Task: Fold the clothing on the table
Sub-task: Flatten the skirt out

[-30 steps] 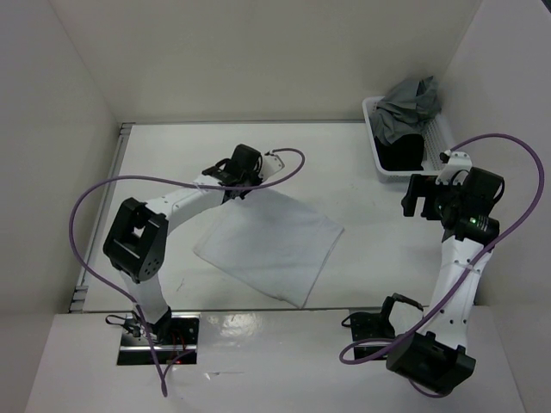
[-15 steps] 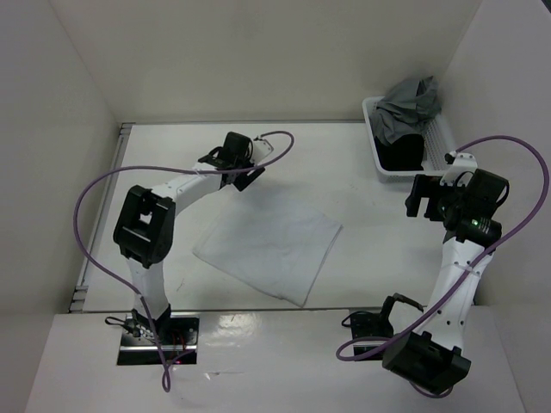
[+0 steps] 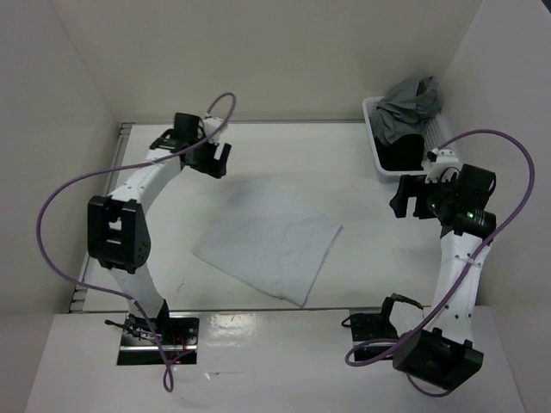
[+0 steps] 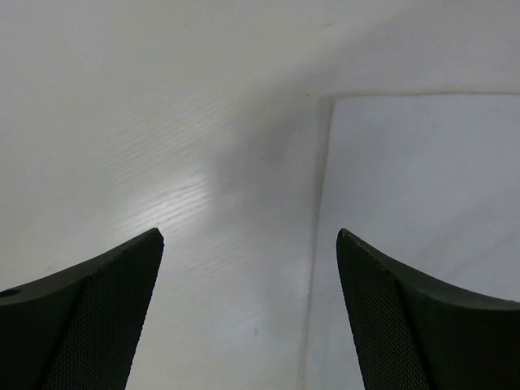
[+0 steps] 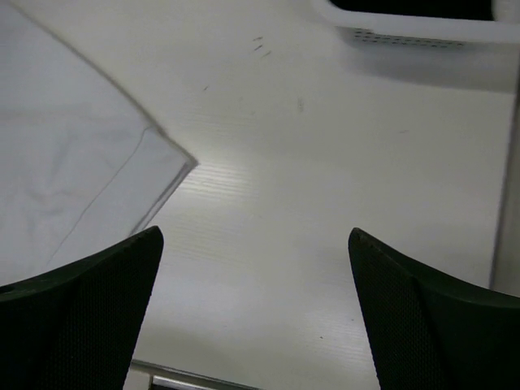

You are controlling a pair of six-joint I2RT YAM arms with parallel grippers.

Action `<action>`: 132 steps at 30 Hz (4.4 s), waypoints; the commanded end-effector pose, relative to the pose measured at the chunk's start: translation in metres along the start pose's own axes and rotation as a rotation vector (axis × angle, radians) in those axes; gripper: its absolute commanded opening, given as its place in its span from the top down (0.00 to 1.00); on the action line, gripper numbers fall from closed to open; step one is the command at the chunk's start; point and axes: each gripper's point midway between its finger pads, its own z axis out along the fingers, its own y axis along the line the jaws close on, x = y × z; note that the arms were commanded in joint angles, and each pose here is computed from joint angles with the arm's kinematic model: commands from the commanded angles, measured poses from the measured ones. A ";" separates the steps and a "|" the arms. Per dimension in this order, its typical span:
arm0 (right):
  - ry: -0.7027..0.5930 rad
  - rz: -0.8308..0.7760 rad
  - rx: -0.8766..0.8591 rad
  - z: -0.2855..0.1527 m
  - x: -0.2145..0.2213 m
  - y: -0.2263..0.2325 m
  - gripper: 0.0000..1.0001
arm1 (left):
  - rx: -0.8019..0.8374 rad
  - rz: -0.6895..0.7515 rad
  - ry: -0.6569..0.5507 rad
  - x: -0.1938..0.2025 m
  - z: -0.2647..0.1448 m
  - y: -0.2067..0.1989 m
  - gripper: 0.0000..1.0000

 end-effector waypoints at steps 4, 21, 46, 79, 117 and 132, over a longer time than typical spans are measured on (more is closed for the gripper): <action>0.168 -0.102 -0.348 0.041 0.001 0.073 0.01 | 0.061 -0.209 -0.175 0.001 -0.125 0.030 0.04; 0.710 -0.541 -0.669 0.120 0.123 0.258 0.01 | -0.171 -0.382 -0.297 0.107 -0.219 0.058 0.00; 1.101 -0.750 -0.747 0.090 0.212 0.246 0.01 | -0.226 -0.373 -0.317 0.118 -0.220 0.066 0.00; 1.090 -0.837 -1.249 0.057 0.215 0.371 0.01 | -0.223 -0.377 -0.310 0.121 -0.218 0.066 0.00; 0.590 -0.745 -0.963 0.219 0.102 0.423 0.01 | -0.235 -0.390 -0.299 0.125 -0.217 0.070 0.00; 0.642 -0.621 -0.845 0.278 0.099 0.372 0.01 | -0.239 -0.400 -0.293 0.127 -0.216 0.072 0.00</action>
